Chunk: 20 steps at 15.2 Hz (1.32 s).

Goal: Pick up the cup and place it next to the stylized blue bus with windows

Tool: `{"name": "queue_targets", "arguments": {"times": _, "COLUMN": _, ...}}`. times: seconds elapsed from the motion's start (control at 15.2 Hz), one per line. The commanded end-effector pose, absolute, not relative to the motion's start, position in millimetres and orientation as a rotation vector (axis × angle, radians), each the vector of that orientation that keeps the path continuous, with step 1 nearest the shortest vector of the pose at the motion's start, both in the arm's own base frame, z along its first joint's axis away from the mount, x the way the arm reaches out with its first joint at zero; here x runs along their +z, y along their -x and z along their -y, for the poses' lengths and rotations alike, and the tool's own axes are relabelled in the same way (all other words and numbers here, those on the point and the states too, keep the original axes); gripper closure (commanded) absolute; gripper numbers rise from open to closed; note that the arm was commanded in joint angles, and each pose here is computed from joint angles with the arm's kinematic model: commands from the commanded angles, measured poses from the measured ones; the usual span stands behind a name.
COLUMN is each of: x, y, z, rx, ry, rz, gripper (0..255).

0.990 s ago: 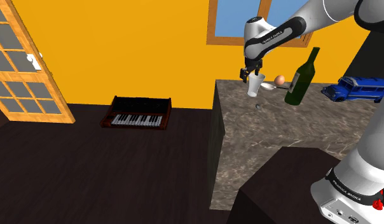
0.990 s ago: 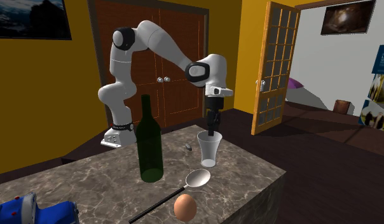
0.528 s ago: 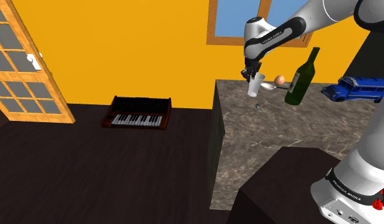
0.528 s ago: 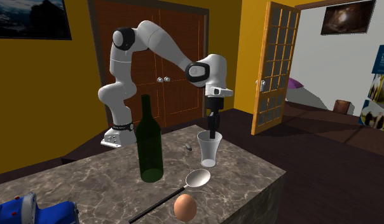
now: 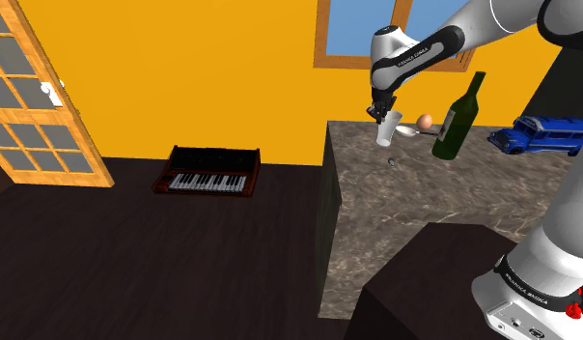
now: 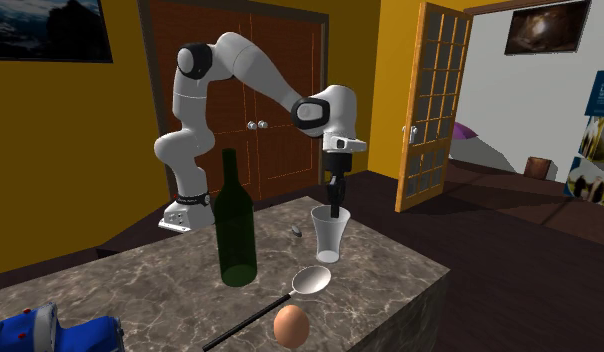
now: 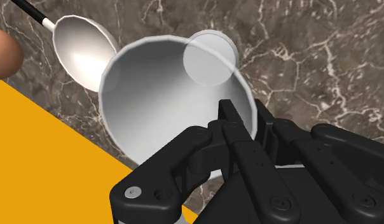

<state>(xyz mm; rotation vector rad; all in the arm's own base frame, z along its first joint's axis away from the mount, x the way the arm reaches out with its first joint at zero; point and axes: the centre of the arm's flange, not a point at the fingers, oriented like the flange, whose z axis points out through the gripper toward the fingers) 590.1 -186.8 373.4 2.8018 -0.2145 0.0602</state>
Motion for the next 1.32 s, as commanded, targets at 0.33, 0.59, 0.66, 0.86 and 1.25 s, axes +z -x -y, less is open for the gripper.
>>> {"name": "queue_targets", "arguments": {"times": 0.33, "x": 405, "y": -590, "z": 187, "rx": 0.061, "ry": -2.802, "rz": 0.215, "gripper": 255}}
{"name": "queue_targets", "arguments": {"times": 0.59, "x": 426, "y": -590, "z": 187, "rx": 0.061, "ry": -2.802, "rz": 0.215, "gripper": 255}}
{"name": "queue_targets", "arguments": {"times": 0.66, "x": 432, "y": -590, "z": 187, "rx": 0.061, "ry": -2.802, "rz": 0.215, "gripper": 255}}
{"name": "queue_targets", "arguments": {"times": 0.86, "x": 447, "y": -590, "z": 187, "rx": 0.061, "ry": -2.802, "rz": 0.215, "gripper": 255}}
{"name": "queue_targets", "arguments": {"times": 1.25, "x": 479, "y": -590, "z": 187, "rx": 0.061, "ry": -2.802, "rz": 0.215, "gripper": 255}}
